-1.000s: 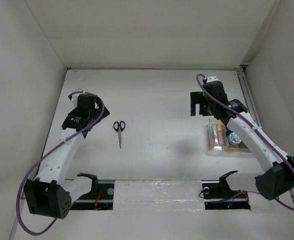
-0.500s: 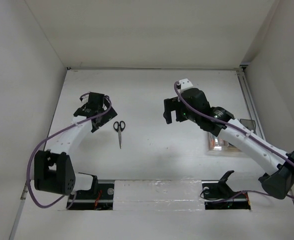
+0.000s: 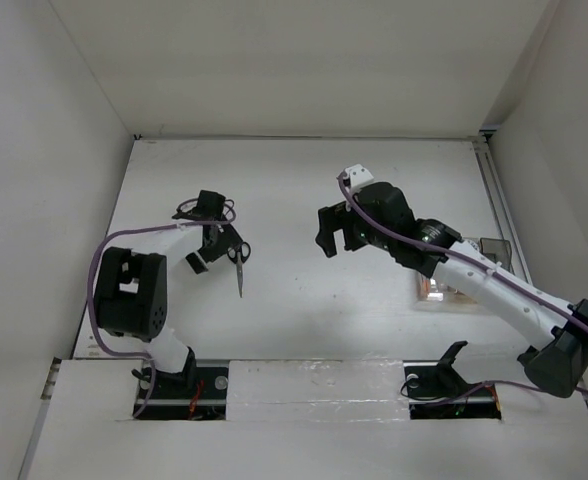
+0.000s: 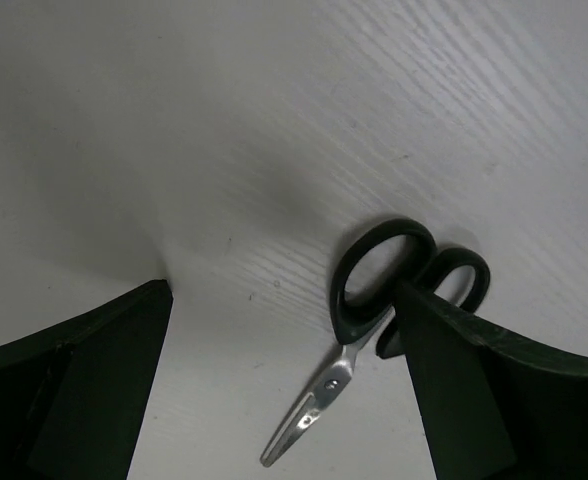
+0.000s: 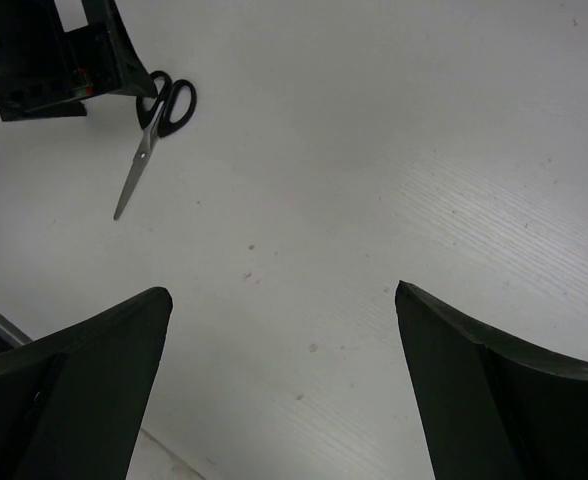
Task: Sort the stationery into containers
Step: Pick up the scissors from the center of the board.
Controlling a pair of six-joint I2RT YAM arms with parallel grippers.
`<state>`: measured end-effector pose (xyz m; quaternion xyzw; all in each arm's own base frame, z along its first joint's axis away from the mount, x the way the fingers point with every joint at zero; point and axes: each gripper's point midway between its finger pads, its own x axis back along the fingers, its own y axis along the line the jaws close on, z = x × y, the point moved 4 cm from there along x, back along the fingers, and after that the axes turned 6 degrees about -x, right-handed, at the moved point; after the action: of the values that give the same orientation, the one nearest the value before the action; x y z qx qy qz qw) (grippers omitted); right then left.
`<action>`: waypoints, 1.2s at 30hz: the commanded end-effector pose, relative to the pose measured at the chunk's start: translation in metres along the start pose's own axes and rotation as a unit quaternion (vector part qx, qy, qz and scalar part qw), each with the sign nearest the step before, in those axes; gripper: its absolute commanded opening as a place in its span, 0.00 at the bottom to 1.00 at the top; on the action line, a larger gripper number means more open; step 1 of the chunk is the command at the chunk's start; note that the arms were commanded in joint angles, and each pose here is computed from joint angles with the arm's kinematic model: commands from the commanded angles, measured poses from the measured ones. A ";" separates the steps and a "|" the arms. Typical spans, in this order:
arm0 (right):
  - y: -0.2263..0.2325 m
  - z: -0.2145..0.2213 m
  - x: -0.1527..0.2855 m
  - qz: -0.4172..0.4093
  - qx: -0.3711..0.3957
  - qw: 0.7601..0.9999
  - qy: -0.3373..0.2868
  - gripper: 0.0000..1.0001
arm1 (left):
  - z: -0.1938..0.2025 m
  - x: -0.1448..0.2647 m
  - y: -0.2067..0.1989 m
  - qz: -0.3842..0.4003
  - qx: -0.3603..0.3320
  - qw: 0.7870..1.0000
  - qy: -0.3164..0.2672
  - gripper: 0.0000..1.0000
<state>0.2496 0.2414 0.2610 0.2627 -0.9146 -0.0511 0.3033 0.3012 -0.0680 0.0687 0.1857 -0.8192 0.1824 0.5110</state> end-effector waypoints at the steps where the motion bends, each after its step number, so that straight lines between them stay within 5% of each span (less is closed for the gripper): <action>1: 0.014 -0.016 0.010 -0.041 0.008 0.998 -0.042 1.00 | -0.001 -0.010 0.004 -0.036 0.011 0.999 0.006 0.88; 8: 0.013 -0.015 0.013 -0.043 0.008 0.998 -0.046 1.00 | -0.002 -0.014 0.009 -0.061 0.016 0.998 0.002 0.71; 13: 0.015 -0.018 0.020 -0.051 0.011 0.997 -0.055 1.00 | 0.002 -0.025 0.007 -0.070 0.011 0.997 0.019 0.48; 20: 0.014 -0.018 0.030 -0.059 0.015 0.996 -0.065 1.00 | 0.012 -0.036 0.007 -0.069 0.009 0.997 0.041 0.34; 25: 0.019 -0.018 0.035 -0.078 0.016 0.994 -0.068 1.00 | 0.014 -0.039 0.002 -0.051 0.002 0.997 0.049 0.00; 30: 0.024 -0.017 0.044 -0.106 0.017 0.992 -0.073 1.00 | 0.015 -0.041 -0.007 -0.019 -0.002 0.998 0.054 0.00; 36: 0.026 -0.009 0.042 -0.175 0.036 0.981 -0.068 1.00 | -0.013 0.003 -0.027 0.038 -0.033 0.998 -0.028 0.00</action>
<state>0.2175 0.2328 0.2817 0.3592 -0.8940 -0.0757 0.2568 0.3292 -0.0765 0.0581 0.1805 -0.8275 0.1847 0.4986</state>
